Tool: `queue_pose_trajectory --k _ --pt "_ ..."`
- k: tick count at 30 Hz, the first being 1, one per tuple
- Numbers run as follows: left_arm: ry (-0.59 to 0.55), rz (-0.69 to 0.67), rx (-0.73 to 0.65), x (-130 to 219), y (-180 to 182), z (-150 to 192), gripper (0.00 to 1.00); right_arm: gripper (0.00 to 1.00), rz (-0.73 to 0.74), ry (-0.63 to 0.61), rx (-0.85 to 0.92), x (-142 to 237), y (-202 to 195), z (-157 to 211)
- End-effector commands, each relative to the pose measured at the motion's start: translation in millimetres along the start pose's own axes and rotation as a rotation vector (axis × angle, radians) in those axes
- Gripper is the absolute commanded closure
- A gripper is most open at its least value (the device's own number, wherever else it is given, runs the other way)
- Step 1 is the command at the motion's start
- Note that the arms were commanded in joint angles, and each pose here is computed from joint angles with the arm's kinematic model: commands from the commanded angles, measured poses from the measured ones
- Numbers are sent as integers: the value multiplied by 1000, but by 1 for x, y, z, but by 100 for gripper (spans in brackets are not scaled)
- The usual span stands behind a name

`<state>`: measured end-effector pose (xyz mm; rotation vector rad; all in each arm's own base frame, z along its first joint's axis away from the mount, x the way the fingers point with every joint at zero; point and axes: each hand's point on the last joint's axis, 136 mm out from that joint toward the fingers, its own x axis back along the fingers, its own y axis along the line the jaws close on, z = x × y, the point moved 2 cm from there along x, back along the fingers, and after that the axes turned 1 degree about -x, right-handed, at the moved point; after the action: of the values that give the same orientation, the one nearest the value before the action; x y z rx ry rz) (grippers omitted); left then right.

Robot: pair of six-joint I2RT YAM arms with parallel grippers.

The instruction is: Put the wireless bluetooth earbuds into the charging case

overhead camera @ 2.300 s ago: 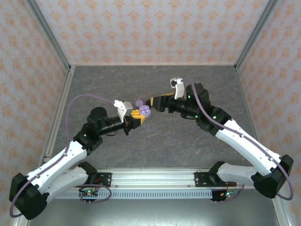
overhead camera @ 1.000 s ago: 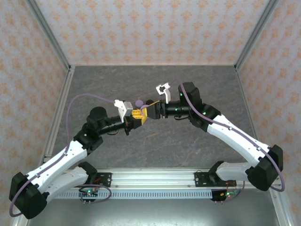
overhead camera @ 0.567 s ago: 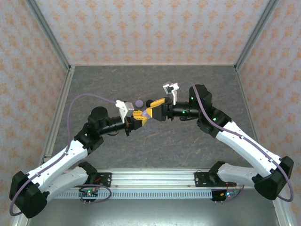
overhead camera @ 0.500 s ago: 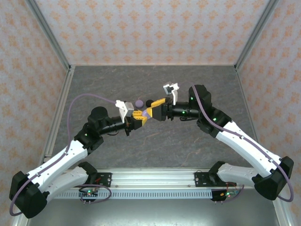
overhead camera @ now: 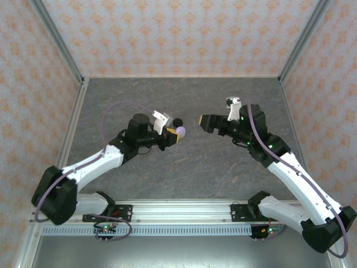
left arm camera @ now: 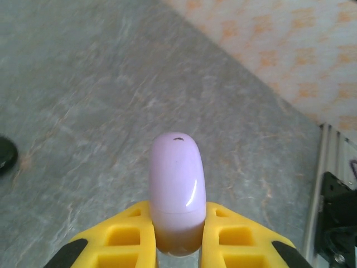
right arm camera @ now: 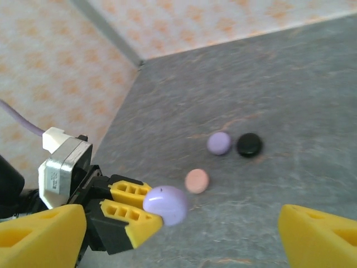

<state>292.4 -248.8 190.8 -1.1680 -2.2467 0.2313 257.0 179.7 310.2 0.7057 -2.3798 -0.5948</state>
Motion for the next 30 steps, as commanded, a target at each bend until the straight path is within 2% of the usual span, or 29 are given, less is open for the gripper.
queue_pose_trajectory --k 1,3,5,8,14,17,21,27,30 --pt "92 -140 122 -16 36 11 100 8 111 -12 -66 2 -30 9" --pt "174 -205 169 -28 54 26 100 8 136 -10 -75 4 -39 13" --pt "234 -214 219 -42 65 38 100 8 156 -5 -75 5 -45 16" --pt "255 -190 271 -56 70 46 100 8 179 -2 -65 7 -50 19" --pt "301 -235 317 -67 83 60 100 6 206 2 -48 8 -56 21" --pt "322 -247 339 -71 88 65 94 6 210 0 -46 8 -57 21" --pt "334 -245 355 -76 90 68 82 5 225 -1 -35 10 -60 22" --pt "362 -263 363 -78 97 74 76 4 238 -2 -27 10 -61 20" --pt "378 -275 354 -77 100 76 66 4 241 -1 -19 10 -61 18"
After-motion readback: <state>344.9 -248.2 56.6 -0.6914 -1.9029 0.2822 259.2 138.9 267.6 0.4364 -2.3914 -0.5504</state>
